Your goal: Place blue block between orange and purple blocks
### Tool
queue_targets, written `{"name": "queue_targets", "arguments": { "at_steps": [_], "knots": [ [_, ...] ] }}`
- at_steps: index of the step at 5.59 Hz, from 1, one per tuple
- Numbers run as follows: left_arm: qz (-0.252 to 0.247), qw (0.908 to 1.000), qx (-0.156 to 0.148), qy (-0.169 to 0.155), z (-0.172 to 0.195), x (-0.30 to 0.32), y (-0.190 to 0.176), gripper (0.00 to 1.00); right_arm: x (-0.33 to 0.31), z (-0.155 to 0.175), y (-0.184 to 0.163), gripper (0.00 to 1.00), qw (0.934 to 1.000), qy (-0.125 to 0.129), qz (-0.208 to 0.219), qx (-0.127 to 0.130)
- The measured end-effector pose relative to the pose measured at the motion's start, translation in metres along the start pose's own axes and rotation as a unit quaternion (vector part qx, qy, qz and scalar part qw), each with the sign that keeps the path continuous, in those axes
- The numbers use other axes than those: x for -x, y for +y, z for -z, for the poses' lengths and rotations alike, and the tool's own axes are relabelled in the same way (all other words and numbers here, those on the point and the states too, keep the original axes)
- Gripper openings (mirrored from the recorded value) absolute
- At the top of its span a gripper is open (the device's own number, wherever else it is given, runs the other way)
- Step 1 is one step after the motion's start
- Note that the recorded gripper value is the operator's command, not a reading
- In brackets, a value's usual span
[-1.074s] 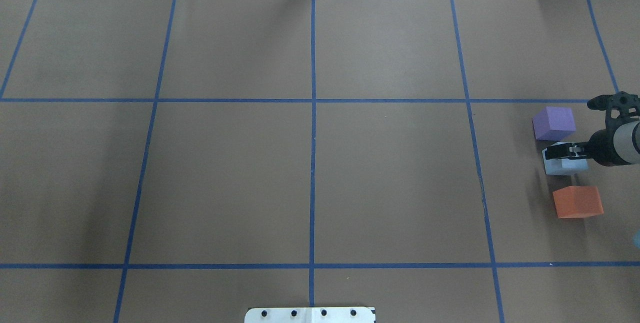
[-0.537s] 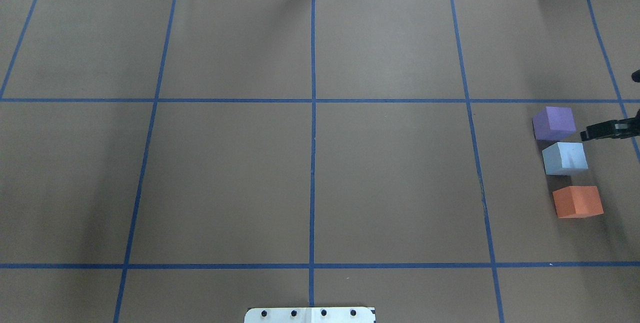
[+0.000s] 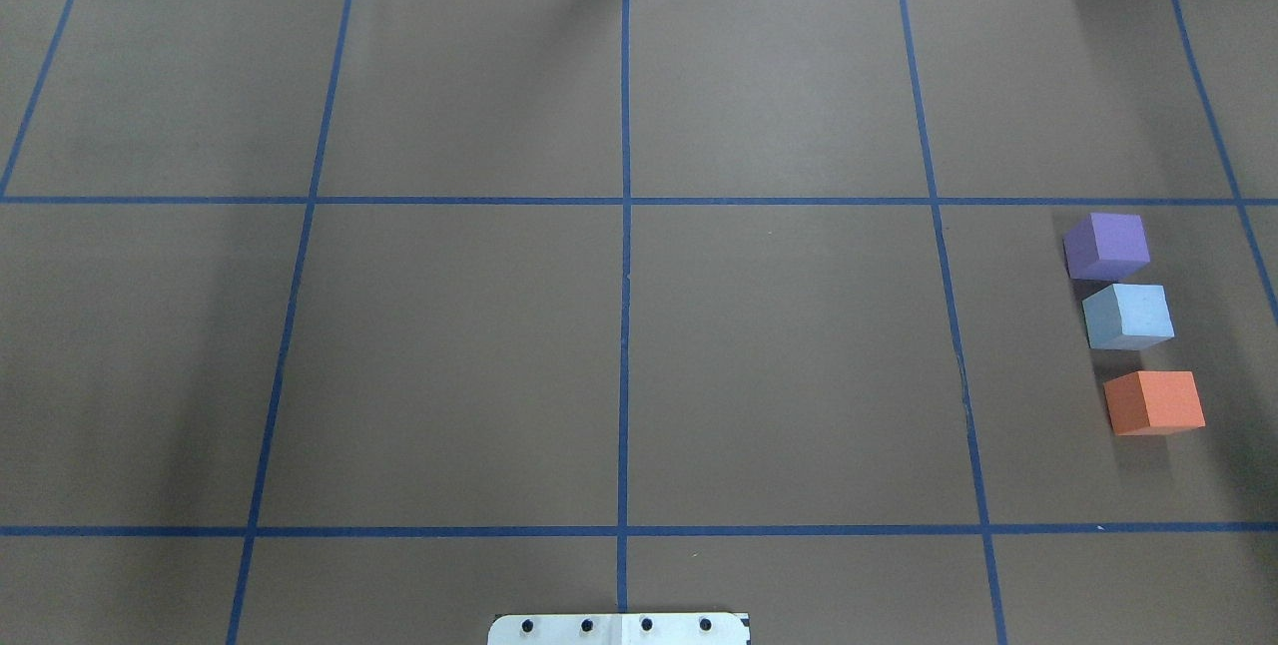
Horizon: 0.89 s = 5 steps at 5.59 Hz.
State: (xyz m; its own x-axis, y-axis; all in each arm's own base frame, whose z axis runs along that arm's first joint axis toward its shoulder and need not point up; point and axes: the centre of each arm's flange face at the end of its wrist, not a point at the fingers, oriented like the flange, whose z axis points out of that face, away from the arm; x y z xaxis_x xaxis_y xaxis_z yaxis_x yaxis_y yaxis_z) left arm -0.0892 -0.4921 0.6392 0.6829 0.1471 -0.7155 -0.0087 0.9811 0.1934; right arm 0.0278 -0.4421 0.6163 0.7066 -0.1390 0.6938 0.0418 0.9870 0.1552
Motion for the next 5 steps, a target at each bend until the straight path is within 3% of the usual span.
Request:
{"name": "queue_targets", "arguments": {
  "at_steps": [5],
  "knots": [
    [-0.013,0.9999,-0.004,-0.007,-0.001,0.000,0.007,1.00,-0.022,0.002,0.030,1.00,0.9990,0.004,-0.038,0.022]
  ]
}}
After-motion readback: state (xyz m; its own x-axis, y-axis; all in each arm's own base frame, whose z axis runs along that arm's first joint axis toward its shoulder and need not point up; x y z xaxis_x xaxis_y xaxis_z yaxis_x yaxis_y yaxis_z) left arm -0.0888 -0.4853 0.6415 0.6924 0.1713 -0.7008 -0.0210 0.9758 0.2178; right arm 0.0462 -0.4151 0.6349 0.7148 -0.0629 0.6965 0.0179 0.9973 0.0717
